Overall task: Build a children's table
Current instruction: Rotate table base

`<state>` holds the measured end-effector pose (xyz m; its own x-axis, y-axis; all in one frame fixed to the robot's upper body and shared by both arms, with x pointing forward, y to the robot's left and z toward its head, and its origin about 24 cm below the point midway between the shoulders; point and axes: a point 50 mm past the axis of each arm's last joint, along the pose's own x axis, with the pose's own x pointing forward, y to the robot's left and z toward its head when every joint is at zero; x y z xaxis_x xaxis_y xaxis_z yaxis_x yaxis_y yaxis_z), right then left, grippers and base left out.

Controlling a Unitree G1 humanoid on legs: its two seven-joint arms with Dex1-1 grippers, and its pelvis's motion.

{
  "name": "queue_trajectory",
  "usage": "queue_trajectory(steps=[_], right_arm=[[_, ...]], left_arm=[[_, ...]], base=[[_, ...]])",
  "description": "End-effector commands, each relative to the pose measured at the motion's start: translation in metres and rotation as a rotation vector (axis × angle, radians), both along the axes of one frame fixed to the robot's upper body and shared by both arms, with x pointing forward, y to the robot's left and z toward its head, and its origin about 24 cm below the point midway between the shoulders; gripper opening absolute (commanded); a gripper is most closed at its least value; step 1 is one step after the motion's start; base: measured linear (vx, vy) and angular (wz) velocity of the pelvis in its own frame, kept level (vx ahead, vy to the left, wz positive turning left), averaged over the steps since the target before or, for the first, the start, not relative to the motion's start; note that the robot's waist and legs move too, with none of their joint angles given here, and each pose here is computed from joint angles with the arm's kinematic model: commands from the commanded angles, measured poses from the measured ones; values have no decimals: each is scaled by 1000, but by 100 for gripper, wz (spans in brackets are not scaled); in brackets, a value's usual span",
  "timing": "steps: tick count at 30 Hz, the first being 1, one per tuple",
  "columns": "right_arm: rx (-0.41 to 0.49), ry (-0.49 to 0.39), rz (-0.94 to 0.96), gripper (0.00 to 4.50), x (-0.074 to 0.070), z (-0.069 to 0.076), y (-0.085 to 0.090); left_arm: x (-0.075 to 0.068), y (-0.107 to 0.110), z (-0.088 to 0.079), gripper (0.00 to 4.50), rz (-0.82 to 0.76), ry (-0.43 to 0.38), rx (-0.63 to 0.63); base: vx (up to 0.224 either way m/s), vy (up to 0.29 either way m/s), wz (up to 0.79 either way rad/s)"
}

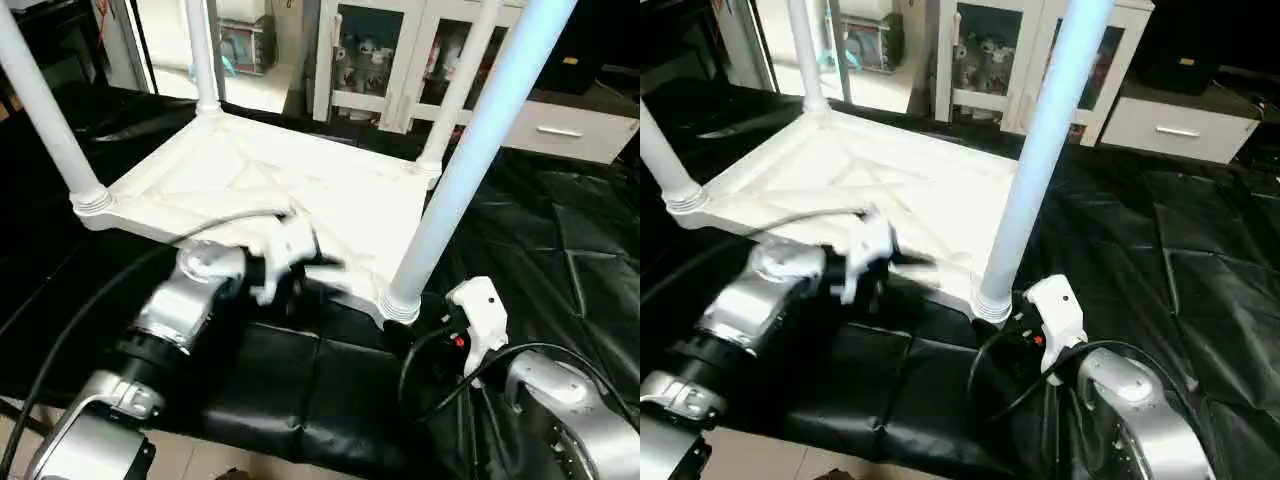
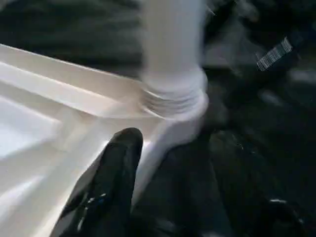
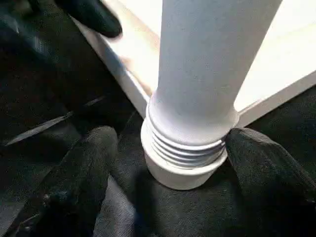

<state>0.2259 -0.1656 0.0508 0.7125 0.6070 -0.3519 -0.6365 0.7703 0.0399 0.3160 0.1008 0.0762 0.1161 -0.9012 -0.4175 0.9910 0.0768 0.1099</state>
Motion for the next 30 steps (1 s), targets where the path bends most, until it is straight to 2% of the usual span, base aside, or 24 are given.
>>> queue_trajectory(steps=[1,5,7,9,11,17,22,26,27,30], right_arm=[[8,-19,25,381,-2,6,-1],[8,-8,51,381,-3,8,-3],[-1,-6,63,381,-4,8,-5],[-2,-4,67,381,-4,7,-5],[-3,-3,68,381,-5,7,-5],[-7,7,88,381,-9,6,-5],[-3,20,131,381,-14,7,-6],[-32,38,165,381,-17,9,-14],[-43,28,151,381,-16,10,-17],[-56,-14,75,381,-7,15,-27]], left_arm=[[3,-3,6,289,-52,-31,36],[7,-2,4,299,-90,-54,118],[17,-4,1,299,-52,-116,166],[22,-6,1,299,-32,-132,170],[23,-6,1,299,-33,-133,177],[30,2,-5,299,-35,-142,301],[32,3,-6,245,-50,-137,334],[34,5,-8,222,-52,-149,390],[34,6,-9,201,-47,-153,404],[35,7,-13,177,-37,-162,435]], base=[[0,0,0],[0,0,0],[0,0,0],[0,0,0],[0,0,0],[0,0,0],[0,0,0],[0,0,0],[0,0,0],[0,0,0]])
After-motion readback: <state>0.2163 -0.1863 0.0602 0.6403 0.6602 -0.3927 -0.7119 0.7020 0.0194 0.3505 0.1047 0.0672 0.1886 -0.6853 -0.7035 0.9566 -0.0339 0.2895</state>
